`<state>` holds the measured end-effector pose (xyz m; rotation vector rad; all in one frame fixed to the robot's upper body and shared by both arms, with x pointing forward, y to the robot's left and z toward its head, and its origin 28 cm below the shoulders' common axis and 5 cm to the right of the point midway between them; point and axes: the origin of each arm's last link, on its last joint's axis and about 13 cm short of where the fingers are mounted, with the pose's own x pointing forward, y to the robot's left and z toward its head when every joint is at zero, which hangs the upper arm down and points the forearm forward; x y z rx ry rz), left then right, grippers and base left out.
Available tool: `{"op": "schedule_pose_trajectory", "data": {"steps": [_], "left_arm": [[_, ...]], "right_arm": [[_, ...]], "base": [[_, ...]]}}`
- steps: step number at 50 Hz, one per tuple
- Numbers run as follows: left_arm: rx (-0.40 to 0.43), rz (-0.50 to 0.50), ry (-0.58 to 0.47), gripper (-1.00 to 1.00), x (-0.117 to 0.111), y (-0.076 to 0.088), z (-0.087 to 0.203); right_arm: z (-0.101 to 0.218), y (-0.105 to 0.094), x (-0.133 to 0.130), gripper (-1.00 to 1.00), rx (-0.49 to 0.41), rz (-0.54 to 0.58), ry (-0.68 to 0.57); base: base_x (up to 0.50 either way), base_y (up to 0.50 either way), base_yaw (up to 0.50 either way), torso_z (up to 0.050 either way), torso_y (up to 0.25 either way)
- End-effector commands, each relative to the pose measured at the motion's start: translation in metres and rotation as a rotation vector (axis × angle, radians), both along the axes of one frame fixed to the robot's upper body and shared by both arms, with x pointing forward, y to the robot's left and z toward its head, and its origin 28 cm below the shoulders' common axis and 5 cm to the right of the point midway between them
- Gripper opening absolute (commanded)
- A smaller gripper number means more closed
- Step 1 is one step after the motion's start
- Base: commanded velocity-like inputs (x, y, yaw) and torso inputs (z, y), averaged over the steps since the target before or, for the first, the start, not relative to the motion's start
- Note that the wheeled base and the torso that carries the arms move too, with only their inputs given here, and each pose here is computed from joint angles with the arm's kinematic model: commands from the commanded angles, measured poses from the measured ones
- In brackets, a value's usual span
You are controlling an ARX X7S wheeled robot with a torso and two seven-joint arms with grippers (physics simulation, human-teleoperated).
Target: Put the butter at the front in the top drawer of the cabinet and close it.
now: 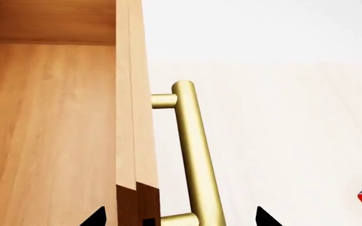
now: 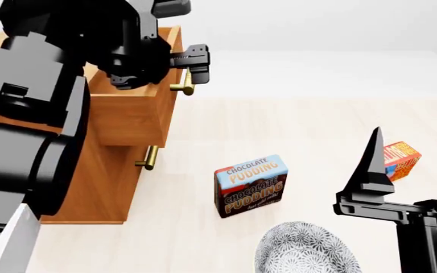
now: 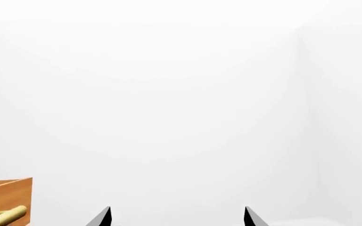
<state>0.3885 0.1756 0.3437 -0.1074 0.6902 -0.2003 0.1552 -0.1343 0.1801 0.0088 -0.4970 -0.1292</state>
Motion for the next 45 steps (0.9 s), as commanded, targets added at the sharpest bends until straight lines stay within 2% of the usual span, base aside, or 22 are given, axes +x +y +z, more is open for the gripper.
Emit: {"op": "schedule_pose_trajectory", "data": {"steps": [1,19,28,35,45], "left_arm": [[-0.02,-0.055,0.002,1.0,-0.001,-0.001,0.002],[-0.085,-0.164,-0.007,1.0,-0.001,-0.008,0.0],[-0.149,-0.193,-0.006,1.0,-0.001,-0.013,-0.002],[-0.158,-0.222,-0.012,1.0,-0.001,-0.017,-0.004],[-0.177,-0.282,-0.008,1.0,-0.004,-0.035,-0.006]], "right_arm": [[0.001,0.0,-0.001,1.0,-0.004,-0.002,0.0],[0.001,-0.001,-0.006,1.0,-0.004,-0.015,-0.002],[0.0,-0.001,-0.005,1.0,-0.006,-0.022,0.001],[0.001,-0.002,-0.006,1.0,-0.006,-0.029,0.002],[0.001,-0.005,-0.009,1.0,-0.005,-0.049,0.001]], "base": [[0.0,0.0,0.0,0.0,0.0],[0.0,0.0,0.0,0.0,0.001],[0.0,0.0,0.0,0.0,0.0],[0.0,0.0,0.0,0.0,0.0],[0.0,0.0,0.0,0.0,0.0]]}}
